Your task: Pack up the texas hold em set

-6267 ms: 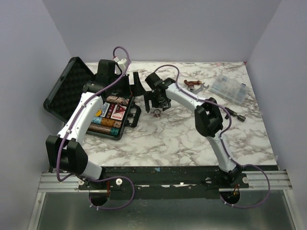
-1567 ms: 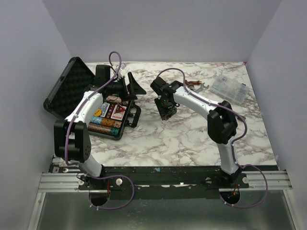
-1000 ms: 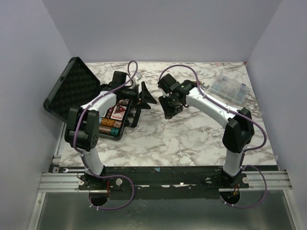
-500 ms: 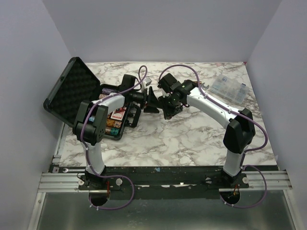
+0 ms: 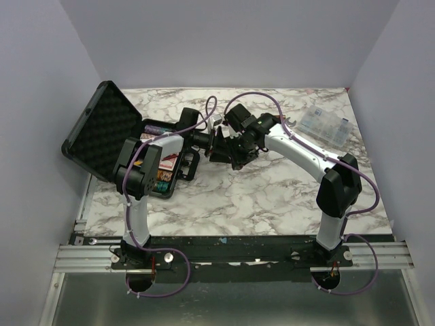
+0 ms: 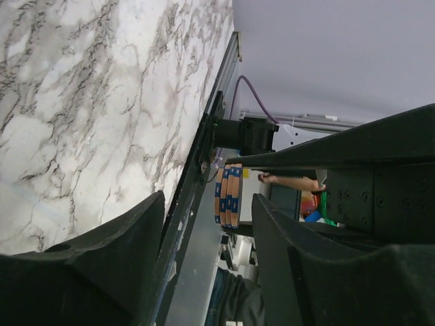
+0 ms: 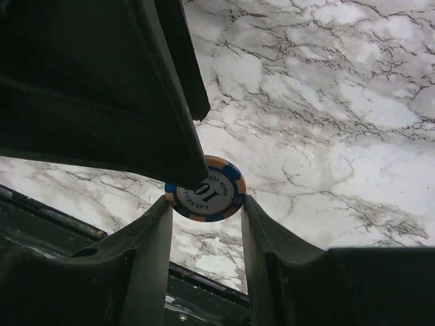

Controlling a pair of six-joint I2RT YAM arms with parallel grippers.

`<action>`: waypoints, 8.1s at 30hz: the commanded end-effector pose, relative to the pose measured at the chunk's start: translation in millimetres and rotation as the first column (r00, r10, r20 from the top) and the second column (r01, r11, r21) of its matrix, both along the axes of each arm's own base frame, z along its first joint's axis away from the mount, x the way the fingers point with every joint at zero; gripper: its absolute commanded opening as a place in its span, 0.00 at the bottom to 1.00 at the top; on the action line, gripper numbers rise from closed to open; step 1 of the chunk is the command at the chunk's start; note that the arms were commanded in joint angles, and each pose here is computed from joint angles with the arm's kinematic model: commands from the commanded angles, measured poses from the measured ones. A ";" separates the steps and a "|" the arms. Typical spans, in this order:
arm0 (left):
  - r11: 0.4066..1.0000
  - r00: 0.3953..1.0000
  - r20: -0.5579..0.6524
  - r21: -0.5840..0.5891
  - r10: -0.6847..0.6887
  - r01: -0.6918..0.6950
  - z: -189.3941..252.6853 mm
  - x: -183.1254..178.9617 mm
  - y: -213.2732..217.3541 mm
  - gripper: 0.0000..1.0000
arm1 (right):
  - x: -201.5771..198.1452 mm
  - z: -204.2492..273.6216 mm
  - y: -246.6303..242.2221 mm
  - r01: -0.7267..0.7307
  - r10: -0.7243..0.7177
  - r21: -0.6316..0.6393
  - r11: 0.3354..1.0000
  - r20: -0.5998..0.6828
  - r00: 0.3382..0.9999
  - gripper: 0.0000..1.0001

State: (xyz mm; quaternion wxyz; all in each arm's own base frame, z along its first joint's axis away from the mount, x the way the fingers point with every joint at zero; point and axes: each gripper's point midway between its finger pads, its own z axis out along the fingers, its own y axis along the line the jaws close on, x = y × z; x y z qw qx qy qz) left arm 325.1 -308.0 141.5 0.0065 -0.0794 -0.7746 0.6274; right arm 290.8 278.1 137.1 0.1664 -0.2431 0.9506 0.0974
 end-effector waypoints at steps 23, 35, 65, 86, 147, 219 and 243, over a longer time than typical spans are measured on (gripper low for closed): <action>0.974 0.982 0.007 -0.121 -0.190 0.190 7.3 -39.7 -23.9 0.40 | 4.2 16.3 -1.3 -0.011 0.010 0.021 1.000 0.054 0.998 0.01; 0.967 0.976 0.032 -0.125 -0.218 0.220 9.9 -46.9 -24.3 0.39 | 4.5 15.9 -1.4 -0.014 0.013 0.020 1.000 0.056 0.998 0.01; 0.968 0.978 0.208 0.243 0.019 -0.070 14.7 -17.7 7.6 0.00 | 0.1 31.0 -6.0 -0.034 0.014 0.103 0.994 0.191 0.981 0.97; 0.471 0.785 0.617 0.677 0.054 -0.565 0.0 114.2 135.8 0.00 | -64.5 -31.2 -53.1 0.153 -0.252 0.392 0.907 0.215 0.944 1.00; 0.294 0.878 0.476 0.847 -0.047 -0.443 -73.3 122.4 205.7 0.00 | -69.1 -48.6 -59.8 0.159 -0.261 0.393 0.905 0.219 0.940 1.00; 0.338 0.950 0.303 0.888 0.080 -0.312 -72.2 119.6 206.5 0.01 | -71.4 -42.2 -58.0 0.136 -0.247 0.413 0.900 0.228 0.942 1.00; 0.330 0.949 0.314 0.893 0.034 -0.307 -70.4 129.2 206.7 0.27 | -70.7 -43.1 -57.1 0.135 -0.245 0.413 0.901 0.227 0.943 1.00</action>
